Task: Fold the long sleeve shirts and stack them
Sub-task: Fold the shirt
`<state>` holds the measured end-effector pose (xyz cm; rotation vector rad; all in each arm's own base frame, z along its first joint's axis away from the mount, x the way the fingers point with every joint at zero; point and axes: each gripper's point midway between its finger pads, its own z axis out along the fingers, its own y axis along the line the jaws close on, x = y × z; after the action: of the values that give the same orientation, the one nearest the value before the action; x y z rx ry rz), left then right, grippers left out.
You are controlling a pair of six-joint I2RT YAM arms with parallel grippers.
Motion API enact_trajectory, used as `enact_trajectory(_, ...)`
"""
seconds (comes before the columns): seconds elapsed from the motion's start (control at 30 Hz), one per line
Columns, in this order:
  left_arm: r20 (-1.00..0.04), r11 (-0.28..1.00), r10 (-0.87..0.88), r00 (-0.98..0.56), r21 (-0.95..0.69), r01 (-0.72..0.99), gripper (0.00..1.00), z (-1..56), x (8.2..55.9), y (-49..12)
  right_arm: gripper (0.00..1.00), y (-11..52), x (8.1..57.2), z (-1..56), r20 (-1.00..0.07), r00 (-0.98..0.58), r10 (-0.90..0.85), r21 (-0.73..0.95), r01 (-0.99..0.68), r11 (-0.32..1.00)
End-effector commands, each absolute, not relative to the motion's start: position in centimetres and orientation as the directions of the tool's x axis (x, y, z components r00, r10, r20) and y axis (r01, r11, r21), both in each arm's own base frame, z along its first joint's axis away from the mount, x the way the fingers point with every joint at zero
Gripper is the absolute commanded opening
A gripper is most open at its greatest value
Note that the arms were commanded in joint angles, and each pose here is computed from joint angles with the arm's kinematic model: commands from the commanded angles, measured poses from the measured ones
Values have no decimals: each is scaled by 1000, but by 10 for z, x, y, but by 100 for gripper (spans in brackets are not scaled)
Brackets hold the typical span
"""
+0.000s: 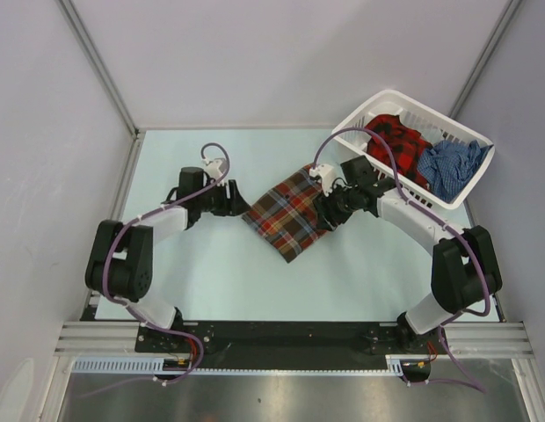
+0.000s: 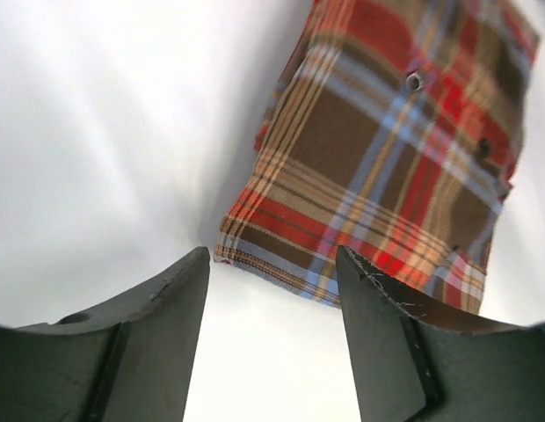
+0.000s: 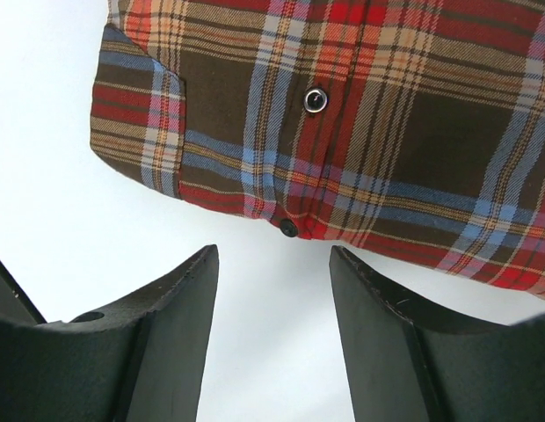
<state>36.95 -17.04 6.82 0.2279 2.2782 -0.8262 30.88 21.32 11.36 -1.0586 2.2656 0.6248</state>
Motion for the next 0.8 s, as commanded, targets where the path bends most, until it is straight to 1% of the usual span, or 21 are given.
enact_trajectory(0.0,-727,786,-4,-687,-427,447,68,88,375,-169,59,215,315,120,-683,-497,-535,146,-811,567)
enact_trajectory(0.07,-694,782,17,-719,-439,442,71,78,374,-176,59,210,319,120,-685,-505,-525,147,-802,579)
enact_trajectory(0.1,-662,779,21,-749,-459,428,71,66,375,-179,60,209,320,121,-686,-506,-522,146,-799,583)
enact_trajectory(0.13,-654,774,30,-756,-463,431,71,63,376,-184,60,208,321,122,-688,-507,-519,148,-798,584)
enact_trajectory(0.17,-650,772,30,-760,-468,431,71,61,379,-187,61,205,322,124,-689,-511,-515,147,-794,590)
enact_trajectory(0.2,-613,776,41,-789,-478,412,71,50,375,-187,63,203,321,126,-690,-509,-515,144,-794,591)
enact_trajectory(0.23,-603,778,47,-796,-478,408,71,45,375,-189,65,201,322,126,-689,-506,-518,138,-794,592)
enact_trajectory(0.27,-602,776,47,-797,-481,408,68,45,378,-190,68,198,322,126,-688,-507,-518,135,-792,595)
enact_trajectory(0.3,-589,774,52,-807,-486,405,64,39,378,-191,68,195,322,127,-689,-510,-515,133,-788,601)
enact_trajectory(0.33,-582,767,58,-811,-494,409,58,38,377,-194,68,194,320,126,-687,-512,-516,139,-789,598)
enact_trajectory(0.37,-590,754,62,-805,-501,425,41,42,380,-197,68,192,319,125,-685,-511,-519,140,-792,594)
enact_trajectory(0.4,-596,746,64,-800,-504,435,32,46,382,-199,68,191,319,123,-681,-512,-523,138,-792,595)
enact_trajectory(0.43,-609,736,65,-791,-506,450,16,52,384,-202,68,189,318,120,-676,-515,-527,134,-789,599)
enact_trajectory(0.5,-644,699,69,-762,-513,498,2,72,390,-212,68,185,320,118,-673,-516,-530,129,-787,603)
enact_trajectory(0.53,-666,696,69,-743,-501,514,0,81,395,-213,68,184,321,117,-671,-519,-530,130,-786,605)
enact_trajectory(0.67,-736,731,51,-675,-433,528,0,102,422,-211,68,176,335,115,-676,-515,-527,105,-775,623)
enact_trajectory(0.77,-703,757,66,-708,-427,494,0,77,437,-211,66,167,356,110,-684,-510,-522,58,-751,657)
